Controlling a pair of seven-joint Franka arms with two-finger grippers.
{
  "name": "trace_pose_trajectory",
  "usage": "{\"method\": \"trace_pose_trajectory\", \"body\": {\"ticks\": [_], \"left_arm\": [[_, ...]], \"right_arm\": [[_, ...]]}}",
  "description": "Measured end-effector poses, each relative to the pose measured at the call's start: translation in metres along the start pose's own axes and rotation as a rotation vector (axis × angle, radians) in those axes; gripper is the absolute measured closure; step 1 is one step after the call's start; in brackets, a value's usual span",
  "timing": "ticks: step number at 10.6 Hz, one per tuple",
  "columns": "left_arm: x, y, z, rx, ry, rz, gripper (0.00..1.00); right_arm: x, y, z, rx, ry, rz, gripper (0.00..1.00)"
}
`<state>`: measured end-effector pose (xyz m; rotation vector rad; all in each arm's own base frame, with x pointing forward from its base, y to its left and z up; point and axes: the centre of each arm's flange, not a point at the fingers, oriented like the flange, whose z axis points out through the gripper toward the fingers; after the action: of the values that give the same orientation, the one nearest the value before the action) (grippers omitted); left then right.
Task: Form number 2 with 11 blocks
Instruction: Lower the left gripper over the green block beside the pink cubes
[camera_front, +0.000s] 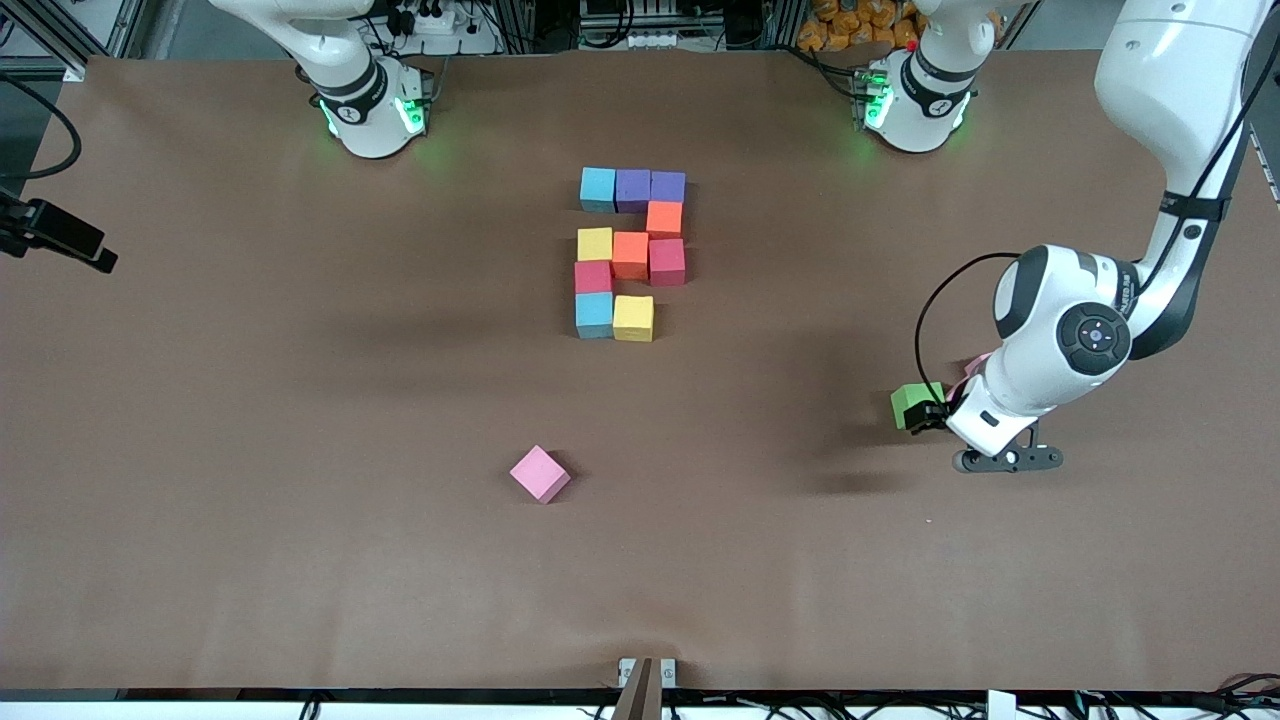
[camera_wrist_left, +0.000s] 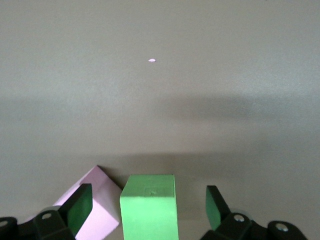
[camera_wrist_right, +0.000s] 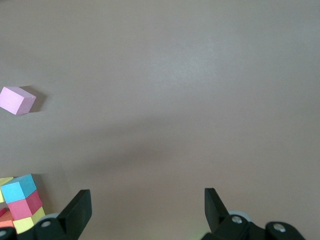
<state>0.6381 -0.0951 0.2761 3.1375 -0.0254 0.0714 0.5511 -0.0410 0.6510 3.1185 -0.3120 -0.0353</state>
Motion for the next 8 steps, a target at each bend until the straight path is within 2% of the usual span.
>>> {"method": "trace_pose_trajectory", "body": {"ticks": [3,8], "left_arm": [[0.002,0.005,0.023,0.016,0.037,0.066,0.00],[-0.001,-0.002,0.051,0.005,0.017,0.074,0.00]], "right_arm": [[-0.002,0.003,-0.013,0.003,0.026,0.004,0.00],[-0.002,0.004,-0.017,-0.004,0.035,-0.007,0.00]]}}
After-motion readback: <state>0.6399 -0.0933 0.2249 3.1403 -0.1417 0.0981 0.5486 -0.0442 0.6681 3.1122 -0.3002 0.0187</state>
